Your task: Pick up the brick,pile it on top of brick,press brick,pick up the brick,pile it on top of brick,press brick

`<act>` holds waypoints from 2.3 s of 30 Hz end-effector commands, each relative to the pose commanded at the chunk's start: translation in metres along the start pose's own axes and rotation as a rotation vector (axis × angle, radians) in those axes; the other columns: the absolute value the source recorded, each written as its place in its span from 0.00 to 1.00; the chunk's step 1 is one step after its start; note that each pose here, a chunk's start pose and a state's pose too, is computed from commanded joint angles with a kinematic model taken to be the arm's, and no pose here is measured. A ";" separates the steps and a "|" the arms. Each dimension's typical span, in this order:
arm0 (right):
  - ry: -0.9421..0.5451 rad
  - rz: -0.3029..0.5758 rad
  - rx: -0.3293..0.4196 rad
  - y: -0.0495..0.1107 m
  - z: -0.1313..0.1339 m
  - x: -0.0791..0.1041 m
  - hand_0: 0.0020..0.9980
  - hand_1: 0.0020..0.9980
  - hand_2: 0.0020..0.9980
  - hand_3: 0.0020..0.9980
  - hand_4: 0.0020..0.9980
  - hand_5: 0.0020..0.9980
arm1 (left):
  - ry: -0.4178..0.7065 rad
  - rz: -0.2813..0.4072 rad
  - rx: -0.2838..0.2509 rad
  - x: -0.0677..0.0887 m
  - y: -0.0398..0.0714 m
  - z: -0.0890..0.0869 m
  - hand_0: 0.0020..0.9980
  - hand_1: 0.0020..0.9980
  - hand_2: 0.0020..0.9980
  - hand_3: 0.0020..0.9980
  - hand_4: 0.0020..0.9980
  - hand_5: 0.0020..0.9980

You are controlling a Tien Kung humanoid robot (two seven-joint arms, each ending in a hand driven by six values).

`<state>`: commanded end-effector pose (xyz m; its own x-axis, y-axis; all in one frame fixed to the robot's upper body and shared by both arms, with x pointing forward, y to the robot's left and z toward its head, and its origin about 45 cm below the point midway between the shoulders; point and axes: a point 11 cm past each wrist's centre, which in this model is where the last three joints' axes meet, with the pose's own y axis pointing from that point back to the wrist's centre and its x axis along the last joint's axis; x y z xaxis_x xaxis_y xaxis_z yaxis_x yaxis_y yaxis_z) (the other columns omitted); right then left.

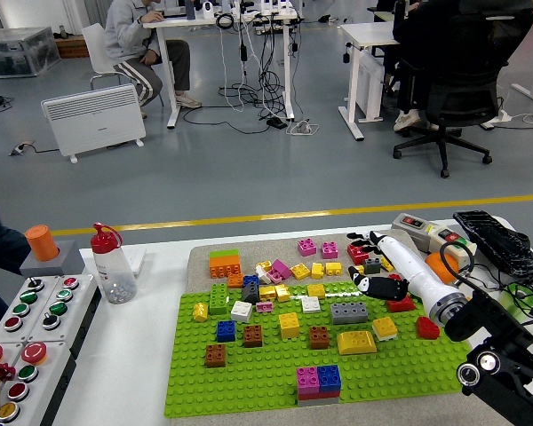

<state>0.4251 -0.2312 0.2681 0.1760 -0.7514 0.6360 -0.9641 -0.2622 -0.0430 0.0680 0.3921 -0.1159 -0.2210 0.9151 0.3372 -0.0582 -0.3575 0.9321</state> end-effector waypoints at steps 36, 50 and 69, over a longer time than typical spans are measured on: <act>-1.567 0.250 -0.092 0.090 0.071 0.036 0.82 0.80 0.80 0.78 0.53 0.48 | -0.002 0.002 -0.017 0.002 0.000 0.006 0.65 0.68 0.71 0.57 0.30 1.00; -1.625 0.267 -0.112 0.094 0.079 0.034 0.82 0.80 0.80 0.77 0.53 0.48 | 0.000 0.000 -0.020 0.002 0.000 0.008 0.65 0.68 0.71 0.57 0.30 1.00; -1.520 0.296 -0.159 0.096 0.087 0.033 0.80 0.76 0.76 0.73 0.53 0.48 | -0.001 -0.001 -0.028 0.002 0.001 0.011 0.65 0.68 0.71 0.57 0.30 1.00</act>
<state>0.3554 -0.3340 0.2176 -0.0830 -0.6738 -0.7342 -0.9927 -0.0087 0.1202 0.0782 0.3954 -0.1134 -0.2200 0.9155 0.3368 -0.0856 -0.3620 0.9282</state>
